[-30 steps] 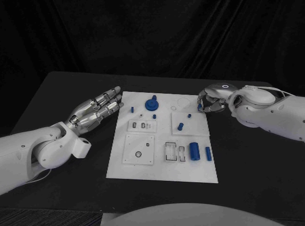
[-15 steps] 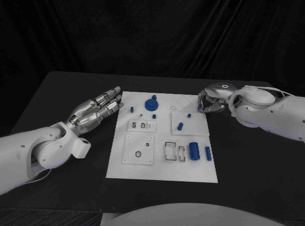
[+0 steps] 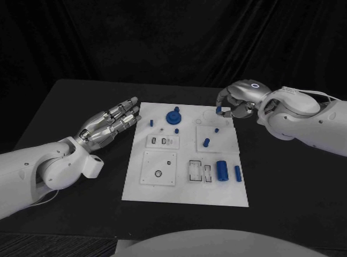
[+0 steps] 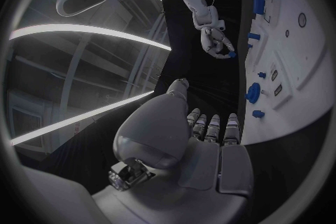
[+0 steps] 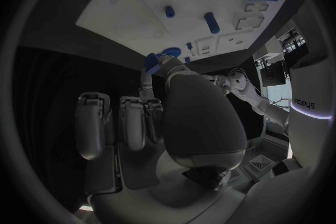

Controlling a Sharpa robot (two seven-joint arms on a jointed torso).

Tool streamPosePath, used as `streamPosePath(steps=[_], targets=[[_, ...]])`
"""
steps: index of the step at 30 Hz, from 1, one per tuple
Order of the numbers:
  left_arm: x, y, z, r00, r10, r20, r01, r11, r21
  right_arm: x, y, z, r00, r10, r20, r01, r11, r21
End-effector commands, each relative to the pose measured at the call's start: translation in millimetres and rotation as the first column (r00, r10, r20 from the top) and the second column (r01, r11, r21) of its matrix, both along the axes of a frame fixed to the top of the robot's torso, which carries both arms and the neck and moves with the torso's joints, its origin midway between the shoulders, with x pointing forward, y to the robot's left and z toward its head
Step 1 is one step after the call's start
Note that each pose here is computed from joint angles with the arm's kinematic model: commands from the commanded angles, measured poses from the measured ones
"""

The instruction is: Assemble the parts on the task board

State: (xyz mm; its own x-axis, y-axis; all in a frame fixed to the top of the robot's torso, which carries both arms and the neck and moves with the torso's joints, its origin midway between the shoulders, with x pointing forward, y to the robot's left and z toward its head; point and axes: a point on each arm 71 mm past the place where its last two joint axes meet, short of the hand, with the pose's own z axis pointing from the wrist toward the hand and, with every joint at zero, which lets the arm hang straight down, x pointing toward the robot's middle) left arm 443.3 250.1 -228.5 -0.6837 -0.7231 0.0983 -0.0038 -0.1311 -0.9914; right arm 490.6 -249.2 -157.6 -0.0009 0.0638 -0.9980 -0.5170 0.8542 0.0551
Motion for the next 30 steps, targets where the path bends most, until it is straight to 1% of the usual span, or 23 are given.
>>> streamPosePath(steps=[1,4,7,9,10,12,17,19,23,30], targets=[[-0.5,-2.8,0.5,1.0,-0.01,0.003,0.01,1.0,-0.011,-6.9,19.6,11.2,0.998,0.035,0.055,-0.037,0.998,0.044],[-0.3,-4.0,0.3,1.0,-0.013,0.002,0.013,1.0,-0.012,-12.5,45.4,15.1,0.994,0.095,0.052,-0.098,0.994,0.047],[-0.2,-4.6,0.3,1.0,-0.015,0.002,0.015,1.0,-0.012,-15.6,63.4,10.4,0.991,0.134,0.029,-0.135,0.99,0.041],[-0.1,-5.2,0.2,1.0,-0.017,0.001,0.017,1.0,-0.012,-17.5,76.4,2.6,0.987,0.162,0.006,-0.162,0.986,0.035],[-0.1,-5.4,0.2,1.0,-0.017,0.001,0.017,1.0,-0.012,-18.5,85.5,-4.5,0.984,0.18,-0.011,-0.18,0.983,0.027],[-0.2,-5.6,0.3,1.0,-0.017,0.002,0.017,1.0,-0.013,-19.1,96.5,-13.7,0.979,0.201,-0.03,-0.201,0.98,0.01],[-0.9,-5.5,0.4,1.0,-0.017,0.0,0.017,1.0,-0.012,-19.7,118.3,-33.0,0.97,0.229,-0.075,-0.232,0.973,-0.023],[-1.1,-5.4,0.4,1.0,-0.017,-0.002,0.017,1.0,-0.011,-20.4,125.0,-38.7,0.967,0.237,-0.089,-0.241,0.97,-0.029],[-1.2,-5.7,0.3,1.0,-0.018,-0.003,0.018,1.0,-0.01,-21.8,134.7,-45.6,0.963,0.247,-0.108,-0.252,0.967,-0.037],[-1.1,-7.6,0.2,1.0,-0.022,-0.003,0.022,1.0,-0.011,-22.0,142.9,-51.8,0.961,0.246,-0.127,-0.253,0.966,-0.046]])
